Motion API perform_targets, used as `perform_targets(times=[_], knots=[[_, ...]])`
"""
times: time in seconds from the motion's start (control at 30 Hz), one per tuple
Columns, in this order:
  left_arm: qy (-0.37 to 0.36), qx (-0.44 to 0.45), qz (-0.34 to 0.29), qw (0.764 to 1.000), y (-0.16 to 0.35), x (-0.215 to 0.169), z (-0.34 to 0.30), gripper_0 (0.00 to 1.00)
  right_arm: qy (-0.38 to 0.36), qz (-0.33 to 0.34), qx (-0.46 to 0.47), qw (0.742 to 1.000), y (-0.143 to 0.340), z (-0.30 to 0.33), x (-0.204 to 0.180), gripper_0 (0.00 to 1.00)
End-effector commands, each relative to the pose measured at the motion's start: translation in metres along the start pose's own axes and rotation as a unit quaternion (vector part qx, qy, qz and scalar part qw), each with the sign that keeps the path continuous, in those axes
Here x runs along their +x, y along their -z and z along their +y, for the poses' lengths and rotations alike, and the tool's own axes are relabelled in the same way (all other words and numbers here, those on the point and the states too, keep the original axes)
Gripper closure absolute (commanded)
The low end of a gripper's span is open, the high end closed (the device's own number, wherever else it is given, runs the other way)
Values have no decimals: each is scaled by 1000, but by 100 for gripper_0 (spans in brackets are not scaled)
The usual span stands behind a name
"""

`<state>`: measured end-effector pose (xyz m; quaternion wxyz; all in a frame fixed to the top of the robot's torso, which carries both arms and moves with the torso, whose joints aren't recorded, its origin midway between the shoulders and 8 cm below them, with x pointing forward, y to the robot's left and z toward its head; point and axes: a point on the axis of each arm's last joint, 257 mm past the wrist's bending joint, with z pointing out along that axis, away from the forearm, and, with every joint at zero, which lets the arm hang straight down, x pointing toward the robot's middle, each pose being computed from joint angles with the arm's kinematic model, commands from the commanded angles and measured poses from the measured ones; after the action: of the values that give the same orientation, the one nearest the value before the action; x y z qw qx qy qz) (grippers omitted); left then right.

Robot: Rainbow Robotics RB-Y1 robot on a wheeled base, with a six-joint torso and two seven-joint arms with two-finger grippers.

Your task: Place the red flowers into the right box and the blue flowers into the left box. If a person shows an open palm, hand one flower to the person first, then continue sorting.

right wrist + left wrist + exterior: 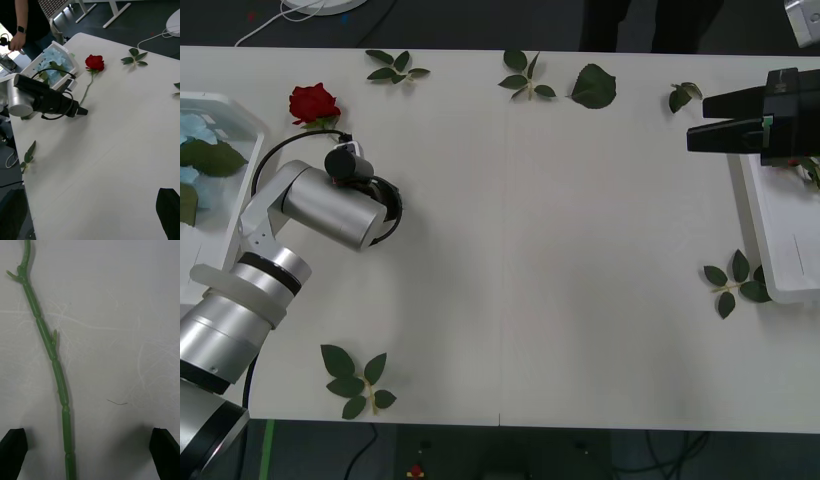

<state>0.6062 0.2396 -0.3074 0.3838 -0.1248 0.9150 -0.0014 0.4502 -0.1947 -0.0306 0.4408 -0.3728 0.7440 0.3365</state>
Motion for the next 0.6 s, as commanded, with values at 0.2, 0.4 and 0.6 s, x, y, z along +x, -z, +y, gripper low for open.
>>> perform_targets(times=[0.2,0.4,0.6], knots=[[-11,-4,8,1000,-5,24,4,100,75,-3,-40,996,10,27,18,0],[-13,-5,4,1000,-5,22,6,100,83,-13,-59,995,8,40,20,0],[-16,-6,-2,1000,-4,17,5,100,79,-28,-72,994,6,48,14,0]])
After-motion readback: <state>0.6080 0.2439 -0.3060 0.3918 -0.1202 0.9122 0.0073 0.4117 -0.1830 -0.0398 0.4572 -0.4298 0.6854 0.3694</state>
